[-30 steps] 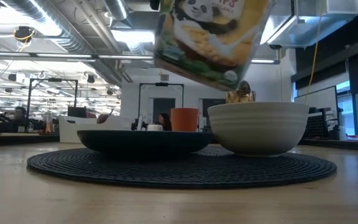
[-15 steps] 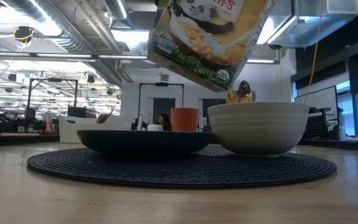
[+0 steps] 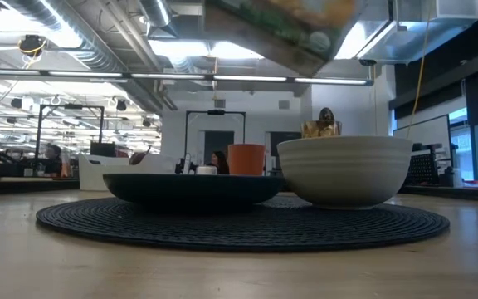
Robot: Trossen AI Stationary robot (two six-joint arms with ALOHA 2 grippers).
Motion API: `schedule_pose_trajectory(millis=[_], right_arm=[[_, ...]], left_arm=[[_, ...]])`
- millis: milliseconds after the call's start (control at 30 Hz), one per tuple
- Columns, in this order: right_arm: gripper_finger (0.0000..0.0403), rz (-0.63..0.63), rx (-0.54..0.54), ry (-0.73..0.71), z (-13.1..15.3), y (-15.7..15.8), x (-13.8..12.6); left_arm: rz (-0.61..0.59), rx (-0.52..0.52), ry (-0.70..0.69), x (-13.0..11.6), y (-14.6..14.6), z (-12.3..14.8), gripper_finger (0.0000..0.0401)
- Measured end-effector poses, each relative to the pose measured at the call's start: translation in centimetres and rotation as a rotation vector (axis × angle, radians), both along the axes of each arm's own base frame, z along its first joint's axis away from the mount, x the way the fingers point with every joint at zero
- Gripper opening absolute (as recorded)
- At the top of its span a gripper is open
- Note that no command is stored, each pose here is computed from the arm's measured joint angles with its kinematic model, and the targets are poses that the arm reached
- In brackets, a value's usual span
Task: Arrange a breakfast setting
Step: Pour the cereal into the white bowl
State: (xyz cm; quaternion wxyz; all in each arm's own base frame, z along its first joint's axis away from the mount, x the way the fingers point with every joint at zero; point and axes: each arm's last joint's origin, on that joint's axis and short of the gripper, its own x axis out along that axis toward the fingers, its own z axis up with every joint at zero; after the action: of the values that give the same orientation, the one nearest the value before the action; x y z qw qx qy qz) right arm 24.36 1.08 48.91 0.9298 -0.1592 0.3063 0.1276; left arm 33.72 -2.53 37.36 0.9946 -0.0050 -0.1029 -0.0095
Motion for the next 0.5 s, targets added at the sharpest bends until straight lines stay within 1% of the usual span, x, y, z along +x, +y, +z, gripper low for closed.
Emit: schedule_pose_trajectory(millis=[100,200,333,433,500], right_arm=[[0.0,0.057,0.042,0.022,0.2,0.2,-1.3],[0.0,0.088,0.09,0.076,0.2,0.3,-2.8],[0.0,0.065,0.113,0.194,-0.2,0.3,-4.9],[0.0,0.045,0.097,0.243,-0.2,0.1,-6.5],[0.0,0.06,0.106,0.243,-0.2,0.2,-7.2]], left_arm=[[-0.077,0.019,0.011,1.9,-0.4,0.0,0.0001],[-0.094,0.026,0.038,4.3,-0.8,0.2,0.0001],[-0.064,0.047,0.095,7.2,-1.3,0.2,0.0001],[-0.026,0.083,0.107,9.0,-1.8,0.3,0.0001],[-0.018,0.087,0.126,9.9,-2.2,0.2,0.0007]])
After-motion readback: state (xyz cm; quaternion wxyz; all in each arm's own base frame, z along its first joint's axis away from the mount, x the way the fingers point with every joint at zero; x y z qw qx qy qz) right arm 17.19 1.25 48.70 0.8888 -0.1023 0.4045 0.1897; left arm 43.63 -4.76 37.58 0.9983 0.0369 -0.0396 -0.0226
